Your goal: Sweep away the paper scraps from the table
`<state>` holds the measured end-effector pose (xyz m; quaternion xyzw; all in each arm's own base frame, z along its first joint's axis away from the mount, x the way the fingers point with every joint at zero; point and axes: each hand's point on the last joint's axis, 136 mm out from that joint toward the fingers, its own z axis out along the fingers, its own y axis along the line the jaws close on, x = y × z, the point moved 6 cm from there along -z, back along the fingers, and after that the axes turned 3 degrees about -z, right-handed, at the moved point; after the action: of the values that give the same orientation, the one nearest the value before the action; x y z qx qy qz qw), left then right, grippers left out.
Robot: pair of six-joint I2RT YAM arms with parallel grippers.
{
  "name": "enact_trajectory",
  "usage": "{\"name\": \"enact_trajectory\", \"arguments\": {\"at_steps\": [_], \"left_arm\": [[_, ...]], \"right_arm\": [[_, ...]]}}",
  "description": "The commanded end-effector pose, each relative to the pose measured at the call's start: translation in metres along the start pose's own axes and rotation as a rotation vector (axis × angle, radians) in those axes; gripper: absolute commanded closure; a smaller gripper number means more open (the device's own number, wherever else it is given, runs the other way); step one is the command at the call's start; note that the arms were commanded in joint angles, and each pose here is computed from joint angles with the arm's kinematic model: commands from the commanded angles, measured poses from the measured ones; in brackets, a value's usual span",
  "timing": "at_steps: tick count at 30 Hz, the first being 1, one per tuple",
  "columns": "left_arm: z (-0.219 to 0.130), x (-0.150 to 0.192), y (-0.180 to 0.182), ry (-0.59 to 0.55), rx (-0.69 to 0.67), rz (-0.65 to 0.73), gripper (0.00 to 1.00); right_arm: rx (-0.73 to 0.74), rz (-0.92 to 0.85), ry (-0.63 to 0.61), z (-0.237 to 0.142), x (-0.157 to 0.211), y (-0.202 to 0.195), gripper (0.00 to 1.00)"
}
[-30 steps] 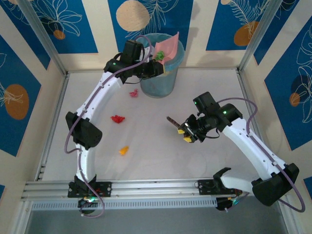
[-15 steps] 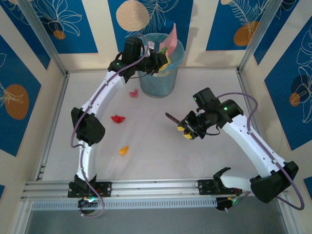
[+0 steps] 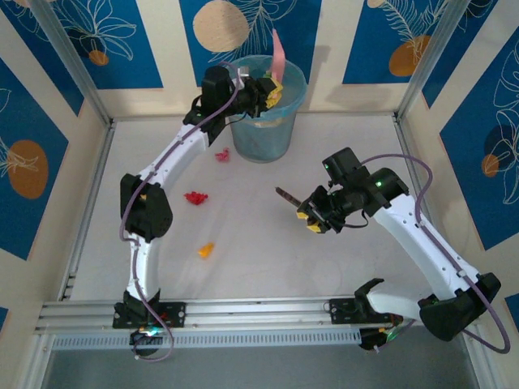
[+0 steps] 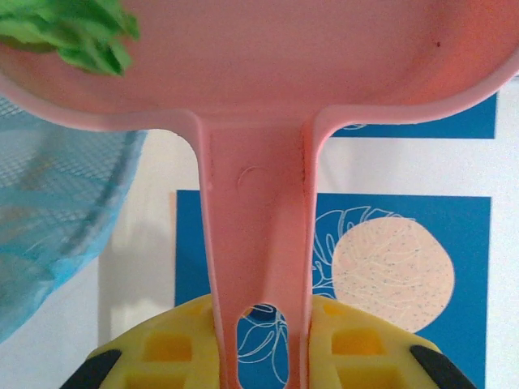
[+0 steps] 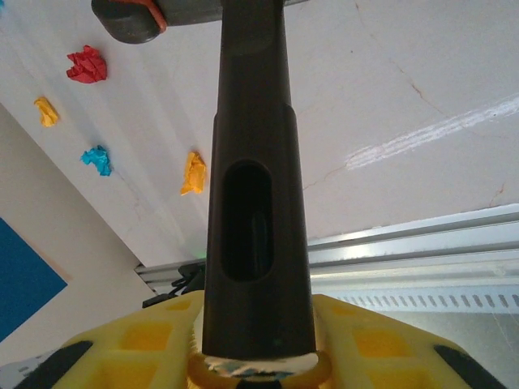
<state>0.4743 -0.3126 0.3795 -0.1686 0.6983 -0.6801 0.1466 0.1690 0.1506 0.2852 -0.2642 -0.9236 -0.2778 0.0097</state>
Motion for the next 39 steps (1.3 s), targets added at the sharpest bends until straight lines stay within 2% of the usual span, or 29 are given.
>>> {"name": "enact_trajectory", "arguments": {"at_steps": [1,11,19,24,28,31,35,39], "left_arm": [[-0.016,0.006,-0.039,-0.004,0.151,0.027,1.0],[-0.027,0.013,-0.05,-0.012,0.266,0.028,1.0],[-0.037,0.025,-0.06,0.01,0.257,0.093,1.0],[-0.054,0.042,-0.081,0.033,0.249,0.217,1.0],[-0.08,0.051,-0.092,0.004,0.245,0.313,1.0],[-0.106,0.06,-0.098,-0.039,0.194,0.425,1.0],[-0.144,0.08,-0.089,-0.109,-0.011,0.592,1.0],[-0.187,0.091,-0.061,-0.209,-0.246,0.658,1.0]], "right_arm": [[-0.009,-0.008,-0.016,-0.007,0.006,-0.004,1.0],[-0.007,-0.017,-0.01,-0.005,0.011,-0.005,1.0],[-0.045,-0.052,-0.021,-0.003,0.01,0.003,1.0],[-0.152,-0.22,-0.075,-0.005,0.011,0.032,1.0],[-0.195,-0.36,-0.087,0.002,0.013,0.059,1.0],[-0.226,-0.458,-0.069,0.015,0.016,0.08,1.0],[-0.253,-0.618,-0.071,0.034,0.022,0.111,1.0],[-0.267,-0.781,-0.089,0.056,0.023,0.144,1.0]]}}
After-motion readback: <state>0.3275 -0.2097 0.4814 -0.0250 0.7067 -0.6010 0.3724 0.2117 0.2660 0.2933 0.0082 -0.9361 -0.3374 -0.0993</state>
